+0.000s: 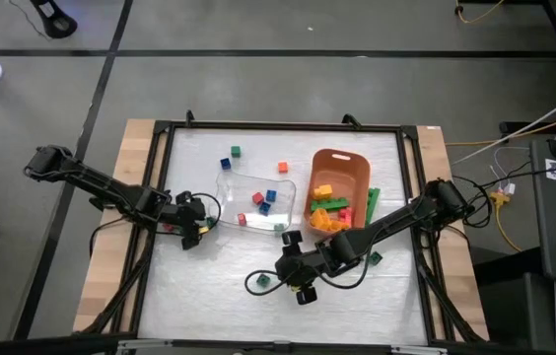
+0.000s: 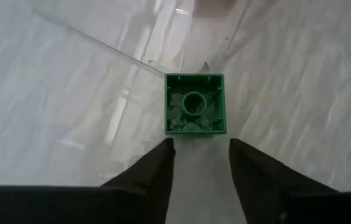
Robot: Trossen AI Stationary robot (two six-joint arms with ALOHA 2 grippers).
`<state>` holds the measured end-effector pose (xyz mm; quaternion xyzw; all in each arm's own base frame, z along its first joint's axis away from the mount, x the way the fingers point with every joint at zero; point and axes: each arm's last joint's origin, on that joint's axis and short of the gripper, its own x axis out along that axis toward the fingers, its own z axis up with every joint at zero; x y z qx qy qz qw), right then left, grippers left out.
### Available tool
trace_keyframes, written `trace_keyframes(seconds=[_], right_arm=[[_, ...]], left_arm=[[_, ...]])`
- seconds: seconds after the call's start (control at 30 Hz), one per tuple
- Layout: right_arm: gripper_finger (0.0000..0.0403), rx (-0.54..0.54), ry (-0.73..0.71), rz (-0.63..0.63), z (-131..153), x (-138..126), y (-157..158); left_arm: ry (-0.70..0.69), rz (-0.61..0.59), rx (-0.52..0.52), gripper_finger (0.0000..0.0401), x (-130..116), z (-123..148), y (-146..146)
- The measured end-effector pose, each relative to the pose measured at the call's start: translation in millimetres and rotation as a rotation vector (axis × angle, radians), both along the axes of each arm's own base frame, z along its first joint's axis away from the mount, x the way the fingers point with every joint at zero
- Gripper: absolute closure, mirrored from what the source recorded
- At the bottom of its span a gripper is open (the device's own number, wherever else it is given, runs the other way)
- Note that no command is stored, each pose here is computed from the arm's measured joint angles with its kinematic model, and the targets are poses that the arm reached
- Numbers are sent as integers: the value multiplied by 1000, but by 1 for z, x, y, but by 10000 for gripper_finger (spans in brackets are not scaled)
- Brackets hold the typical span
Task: Sort blocks by size
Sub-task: Put the small green game piece into the transparent bin
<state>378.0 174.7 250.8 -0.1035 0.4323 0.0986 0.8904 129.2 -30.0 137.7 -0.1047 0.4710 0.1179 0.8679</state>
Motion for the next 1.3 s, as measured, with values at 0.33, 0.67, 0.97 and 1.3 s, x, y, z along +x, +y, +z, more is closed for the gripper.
trace_keyframes(seconds=[0.33,0.67,0.97,1.3], right_arm=[[187,8,9,8,-2,0,1],[187,7,12,9,-2,0,1],[187,7,11,9,-2,0,1],[187,7,11,9,-2,0,1]], left_arm=[[-8,5,12,158,0,0,0],[-18,29,76,143,7,-4,0],[46,8,105,160,13,-14,-2],[21,-25,111,257,18,-14,-3]])
